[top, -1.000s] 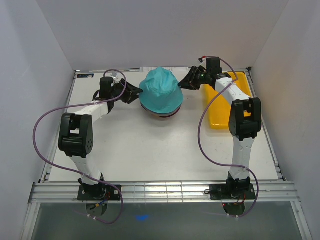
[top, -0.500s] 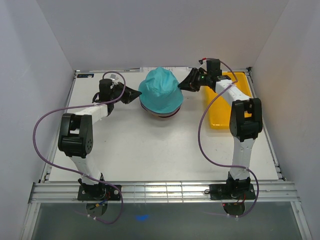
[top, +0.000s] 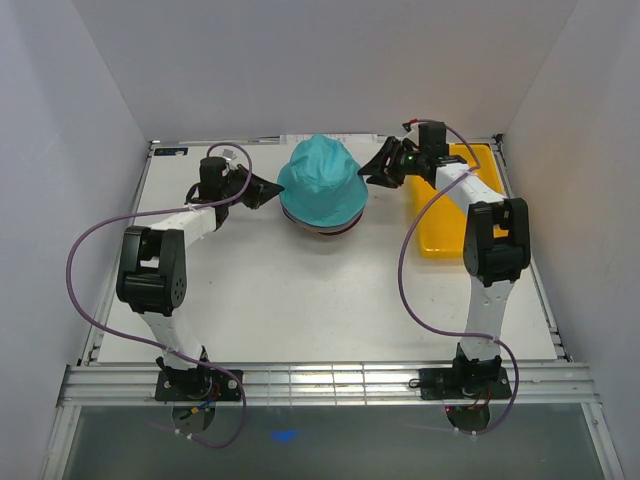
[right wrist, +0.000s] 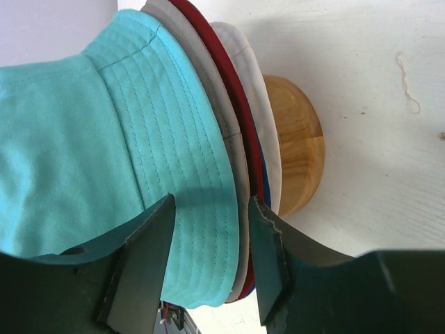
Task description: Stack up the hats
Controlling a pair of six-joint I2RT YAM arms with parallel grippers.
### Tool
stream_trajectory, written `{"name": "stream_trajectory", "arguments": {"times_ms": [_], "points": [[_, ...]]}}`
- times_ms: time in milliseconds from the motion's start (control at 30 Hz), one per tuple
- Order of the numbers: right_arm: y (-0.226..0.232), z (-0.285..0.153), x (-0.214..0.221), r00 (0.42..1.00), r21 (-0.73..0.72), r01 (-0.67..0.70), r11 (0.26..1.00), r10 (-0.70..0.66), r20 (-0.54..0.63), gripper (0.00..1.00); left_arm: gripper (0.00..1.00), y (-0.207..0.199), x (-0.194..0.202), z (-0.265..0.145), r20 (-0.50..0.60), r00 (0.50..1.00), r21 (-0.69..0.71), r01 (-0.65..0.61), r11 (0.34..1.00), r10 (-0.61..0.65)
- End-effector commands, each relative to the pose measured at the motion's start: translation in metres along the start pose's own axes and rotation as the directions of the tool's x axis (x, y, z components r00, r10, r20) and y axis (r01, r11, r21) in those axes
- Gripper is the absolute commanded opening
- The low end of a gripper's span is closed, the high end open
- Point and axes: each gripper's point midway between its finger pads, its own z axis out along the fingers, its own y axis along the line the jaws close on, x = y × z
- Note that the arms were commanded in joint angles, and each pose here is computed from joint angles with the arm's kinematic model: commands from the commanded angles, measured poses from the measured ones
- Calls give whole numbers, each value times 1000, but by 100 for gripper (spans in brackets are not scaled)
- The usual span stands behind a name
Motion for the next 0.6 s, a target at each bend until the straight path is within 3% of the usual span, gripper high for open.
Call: {"name": "stream_trajectory", "arguments": {"times_ms": [0, 300, 500, 567], "points": [[27, -18, -6, 997, -65, 61, 996, -59, 40, 52, 0, -1, -11, -1, 20, 999, -49, -34, 998, 35], [33, -29, 4, 998, -159, 32, 987, -22, 63, 60, 0, 6, -11, 0, 18, 999, -75, -40, 996, 42], [33, -29, 10, 998, -197, -11, 980, 22, 52, 60, 0, 6, -11, 1, 15, 999, -73, -40, 997, 41], [31, -31, 16, 998, -215, -34, 976, 45, 43, 56, 0, 5, -11, 1, 15, 999, -74, -41, 996, 42]]}}
